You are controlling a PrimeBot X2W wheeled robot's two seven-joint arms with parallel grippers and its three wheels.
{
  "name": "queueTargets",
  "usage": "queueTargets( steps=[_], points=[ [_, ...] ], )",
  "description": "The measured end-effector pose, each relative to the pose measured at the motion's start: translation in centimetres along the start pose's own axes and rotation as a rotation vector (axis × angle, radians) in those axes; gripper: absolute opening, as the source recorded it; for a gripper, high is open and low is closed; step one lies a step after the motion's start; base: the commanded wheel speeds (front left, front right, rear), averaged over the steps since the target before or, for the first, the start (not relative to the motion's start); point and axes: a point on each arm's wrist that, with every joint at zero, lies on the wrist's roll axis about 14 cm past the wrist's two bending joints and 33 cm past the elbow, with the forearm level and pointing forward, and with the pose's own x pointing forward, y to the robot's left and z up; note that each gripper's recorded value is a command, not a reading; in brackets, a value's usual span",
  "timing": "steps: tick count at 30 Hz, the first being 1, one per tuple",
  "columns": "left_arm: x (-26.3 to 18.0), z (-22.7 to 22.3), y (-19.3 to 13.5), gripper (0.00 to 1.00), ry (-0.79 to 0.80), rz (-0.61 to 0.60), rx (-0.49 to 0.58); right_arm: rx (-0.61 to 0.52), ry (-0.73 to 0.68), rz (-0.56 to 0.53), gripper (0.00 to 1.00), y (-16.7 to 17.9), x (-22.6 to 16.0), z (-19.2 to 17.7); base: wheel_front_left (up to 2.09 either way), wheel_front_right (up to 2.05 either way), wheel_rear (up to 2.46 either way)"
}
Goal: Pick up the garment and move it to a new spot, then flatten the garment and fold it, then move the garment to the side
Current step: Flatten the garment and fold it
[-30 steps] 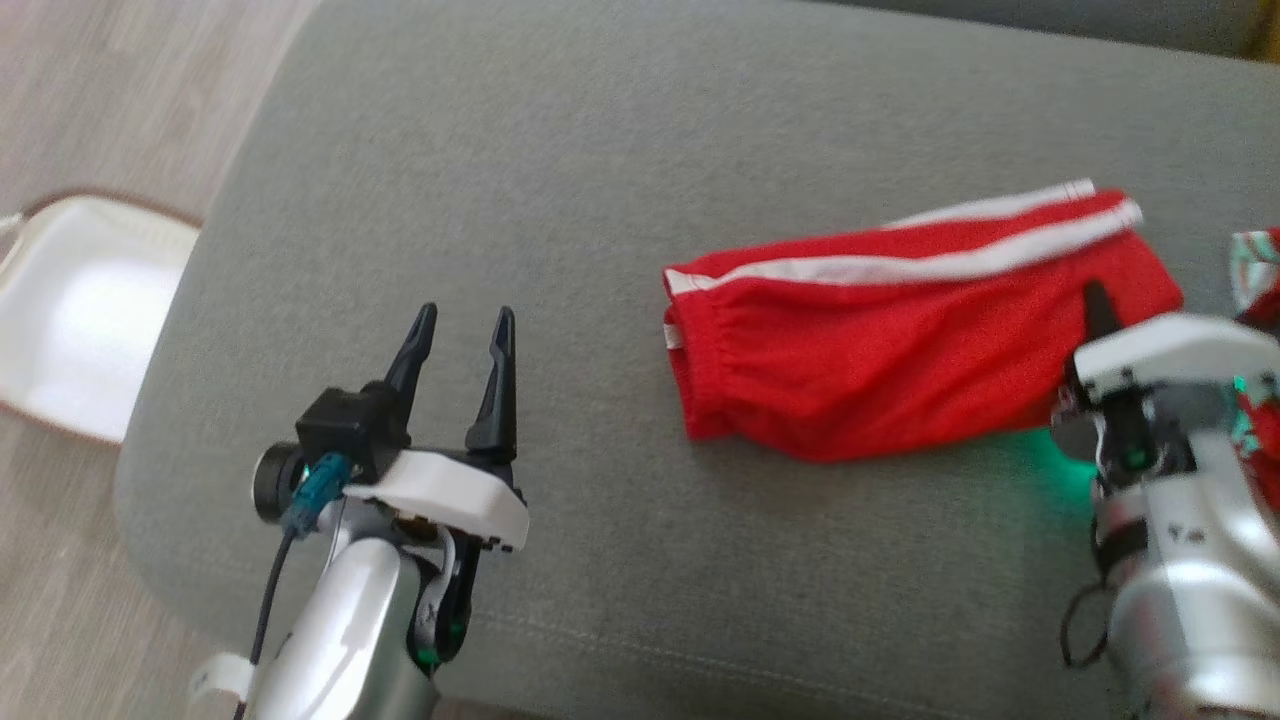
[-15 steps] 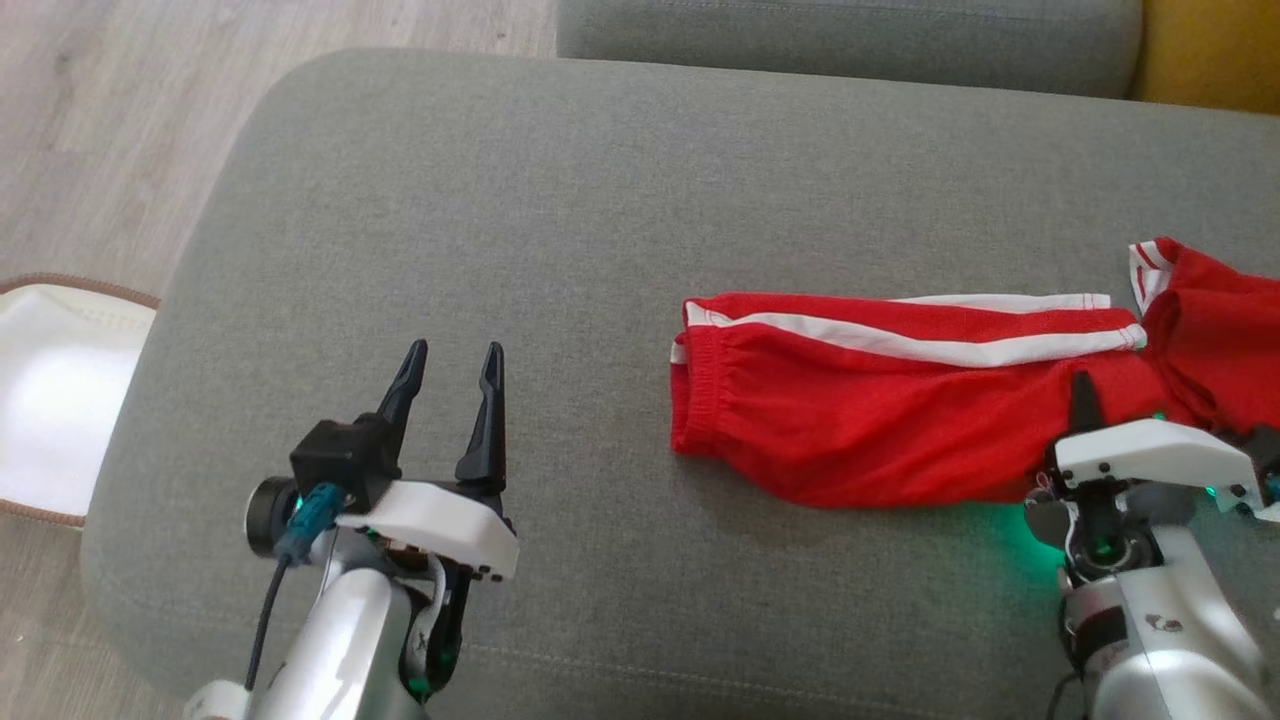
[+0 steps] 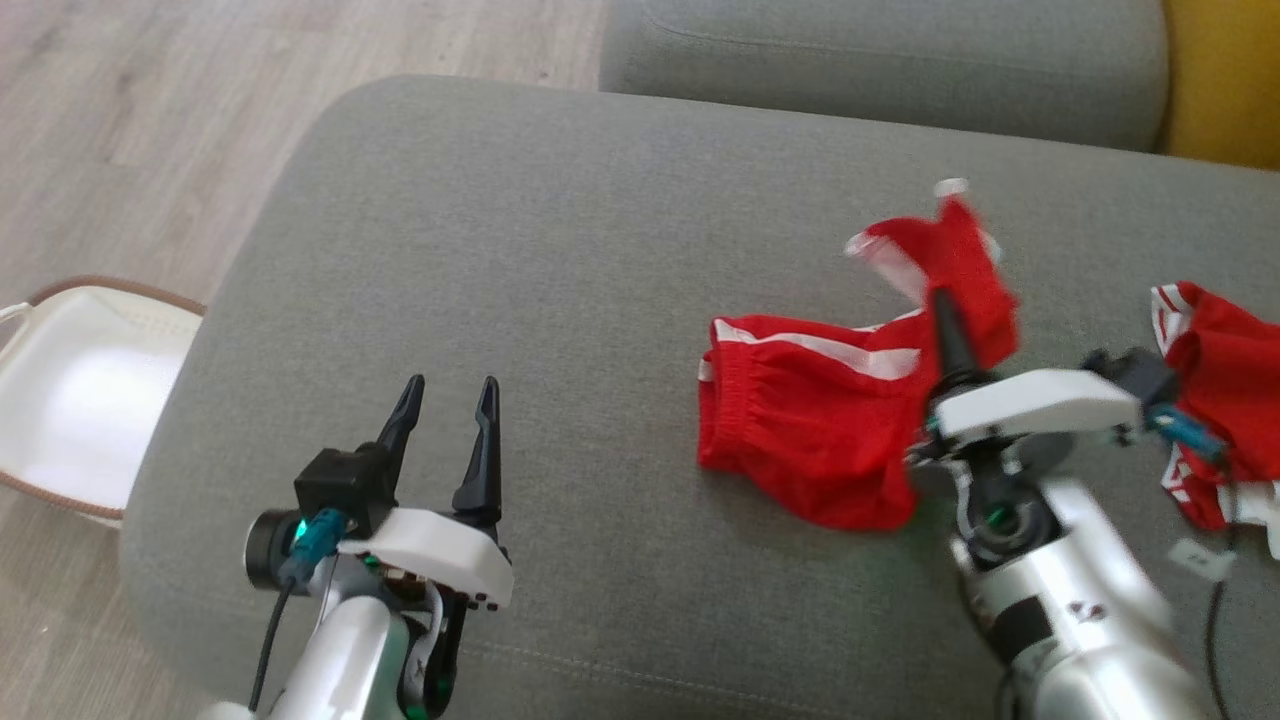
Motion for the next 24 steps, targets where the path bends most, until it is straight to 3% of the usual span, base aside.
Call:
queueTargets(
  steps=[4, 12, 17, 19, 24],
  points=[
    [-0.7, 0.3, 0.8, 1.0, -0.01, 0.025, 0.001, -0.02, 0.103, 0.061, 0.0, 2.0, -0.5, -4.0, 0.0, 0.0, 0.0],
    [-2.0, 0.4, 1.9, 1.0, -0.014, 0.064, -0.001, -0.037, 0.207, 0.135, 0.0, 4.6, -1.2, -8.4, 0.0, 0.0, 0.0],
    [-2.6, 0.1, 2.3, 1.0, -0.006, 0.077, -0.002, -0.127, 0.265, 0.114, 0.02, 3.4, -1.9, -10.6, 0.0, 0.0, 0.0],
    [-2.7, 0.1, 2.4, 1.0, -0.005, 0.079, -0.001, -0.186, 0.288, 0.107, 1.0, 2.6, -2.1, -11.4, 0.0, 0.0, 0.0],
    [-2.7, 0.1, 2.5, 1.0, -0.005, 0.082, -0.001, -0.288, 0.361, 0.138, 1.0, 2.8, -2.6, -13.3, 0.0, 0.0, 0.0]
  ],
)
